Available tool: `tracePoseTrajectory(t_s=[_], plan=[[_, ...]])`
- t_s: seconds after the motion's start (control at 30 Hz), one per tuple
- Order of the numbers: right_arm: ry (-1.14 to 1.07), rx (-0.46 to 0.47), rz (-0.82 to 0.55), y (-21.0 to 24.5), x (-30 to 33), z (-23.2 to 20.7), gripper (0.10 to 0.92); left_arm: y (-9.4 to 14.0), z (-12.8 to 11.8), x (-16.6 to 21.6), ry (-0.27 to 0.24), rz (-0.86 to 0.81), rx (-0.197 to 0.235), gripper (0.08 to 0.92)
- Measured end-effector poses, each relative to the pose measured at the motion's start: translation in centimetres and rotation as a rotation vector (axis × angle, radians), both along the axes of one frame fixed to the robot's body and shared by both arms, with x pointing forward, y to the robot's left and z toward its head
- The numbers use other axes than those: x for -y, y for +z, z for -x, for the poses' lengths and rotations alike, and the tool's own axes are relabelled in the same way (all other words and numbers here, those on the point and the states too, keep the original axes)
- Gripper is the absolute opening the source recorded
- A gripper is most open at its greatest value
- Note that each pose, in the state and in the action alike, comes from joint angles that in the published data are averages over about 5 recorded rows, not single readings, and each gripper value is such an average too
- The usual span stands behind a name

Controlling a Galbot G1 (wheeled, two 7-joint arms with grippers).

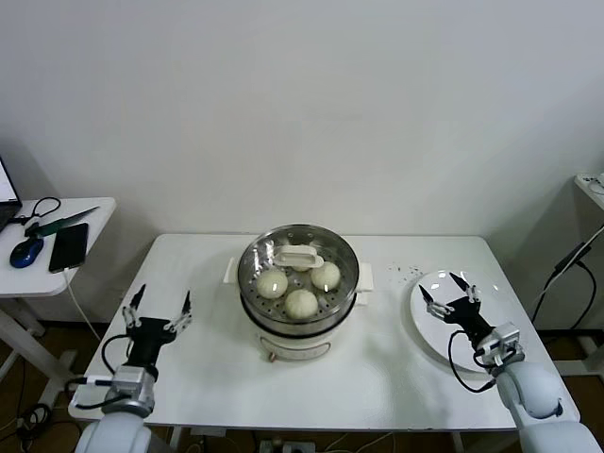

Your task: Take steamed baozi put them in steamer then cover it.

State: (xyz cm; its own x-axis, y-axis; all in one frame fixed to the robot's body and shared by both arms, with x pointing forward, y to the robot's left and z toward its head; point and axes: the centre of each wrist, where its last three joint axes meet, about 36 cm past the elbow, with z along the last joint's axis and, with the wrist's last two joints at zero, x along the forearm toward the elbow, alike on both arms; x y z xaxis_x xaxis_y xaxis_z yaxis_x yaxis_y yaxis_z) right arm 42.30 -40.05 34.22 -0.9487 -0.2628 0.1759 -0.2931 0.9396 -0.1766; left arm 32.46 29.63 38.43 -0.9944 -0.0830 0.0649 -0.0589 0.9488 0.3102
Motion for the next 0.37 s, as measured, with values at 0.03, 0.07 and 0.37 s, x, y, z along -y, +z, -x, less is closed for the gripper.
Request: tracePoseTrajectory(t_s=[0.03,0.07,0.37], plan=[[0.002,0.005,-0.003,0.0,-0.1,0.1,0.823,-0.3,0.2,-0.3,0.01,0.021,0.0,0.823],[0.003,0.01,-0.006,0.0,-0.2,0.3,0.823,-0.5,0.4,-0.5,0.019,0.039,0.001,0.823],[-0.016,0.017,-0.019,-0.4,-0.2,1.5,0.823,-1.7,1.3,-2.1,0.07,0.118,0.015,0.823]])
